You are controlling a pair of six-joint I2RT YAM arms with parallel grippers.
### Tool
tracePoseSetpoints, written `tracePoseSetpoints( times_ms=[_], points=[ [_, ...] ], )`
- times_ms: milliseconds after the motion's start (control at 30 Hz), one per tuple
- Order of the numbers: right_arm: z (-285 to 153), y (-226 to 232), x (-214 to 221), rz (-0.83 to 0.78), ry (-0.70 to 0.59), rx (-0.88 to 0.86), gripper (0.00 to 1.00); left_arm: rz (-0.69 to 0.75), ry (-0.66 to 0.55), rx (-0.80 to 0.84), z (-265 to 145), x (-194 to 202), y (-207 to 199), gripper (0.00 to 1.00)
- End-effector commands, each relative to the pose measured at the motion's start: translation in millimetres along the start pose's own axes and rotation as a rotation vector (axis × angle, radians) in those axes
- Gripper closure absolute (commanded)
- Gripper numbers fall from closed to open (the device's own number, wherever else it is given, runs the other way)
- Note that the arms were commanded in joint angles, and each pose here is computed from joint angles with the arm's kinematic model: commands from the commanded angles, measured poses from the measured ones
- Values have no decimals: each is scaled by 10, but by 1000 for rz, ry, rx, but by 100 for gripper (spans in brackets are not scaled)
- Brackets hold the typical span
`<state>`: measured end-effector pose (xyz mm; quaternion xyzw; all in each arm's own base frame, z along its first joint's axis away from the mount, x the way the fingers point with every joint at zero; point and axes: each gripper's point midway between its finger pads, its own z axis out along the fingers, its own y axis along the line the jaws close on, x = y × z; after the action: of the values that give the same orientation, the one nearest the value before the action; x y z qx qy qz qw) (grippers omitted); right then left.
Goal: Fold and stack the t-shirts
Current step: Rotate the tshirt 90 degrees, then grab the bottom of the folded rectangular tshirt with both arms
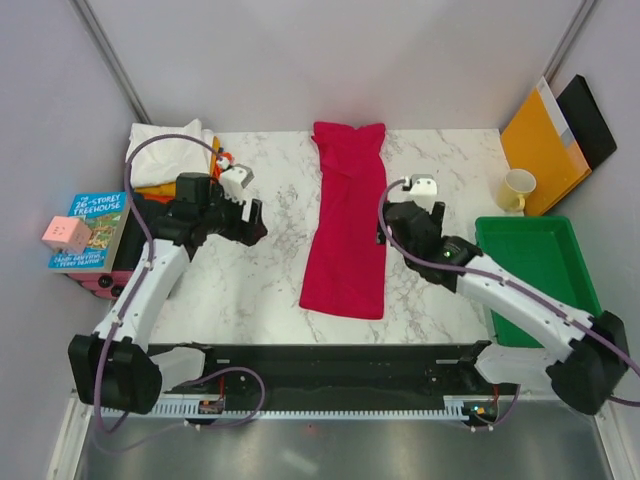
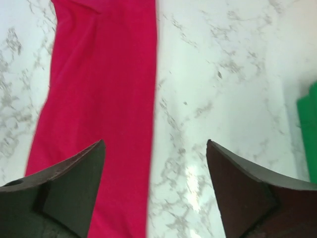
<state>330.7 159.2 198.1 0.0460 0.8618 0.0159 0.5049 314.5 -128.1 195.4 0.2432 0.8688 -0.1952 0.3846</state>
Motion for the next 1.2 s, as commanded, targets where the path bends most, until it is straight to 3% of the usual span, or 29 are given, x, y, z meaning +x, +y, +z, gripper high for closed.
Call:
tracePoseSetpoints(
  times_ms=[0, 133, 267, 467, 600, 867, 1100, 1133, 1167],
  points=[
    [-581, -294, -160, 5, -185, 77, 3, -34, -161, -311, -103, 54, 676, 11],
    [-935, -456, -315, -62, -278, 170, 2, -24, -233, -404, 75, 305, 980, 8],
    [-1218, -450, -388, -92, -356, 212, 2, 57, -498, -500, 109, 290, 1146, 4],
    [-1595, -202, -341, -152, -503, 176, 2, 40, -646, -450, 273, 454, 1099, 0],
    [-1761, 39, -293, -236, -576, 150, 2, 38, -644, -444, 355, 561, 1125, 0],
    [-1743, 186, -281, -113, -624, 114, 2, 55, -645, -430, 383, 597, 1086, 0],
    [-1182, -320, -382, 13, -489, 338, 2, -42, -622, -528, 358, 636, 1290, 0],
    [-1099, -395, -370, -120, -433, 395, 2, -44, -619, -528, 365, 637, 1294, 0],
    [-930, -250, -338, -123, -376, 369, 2, -40, -629, -530, 354, 619, 1296, 0]
  ],
)
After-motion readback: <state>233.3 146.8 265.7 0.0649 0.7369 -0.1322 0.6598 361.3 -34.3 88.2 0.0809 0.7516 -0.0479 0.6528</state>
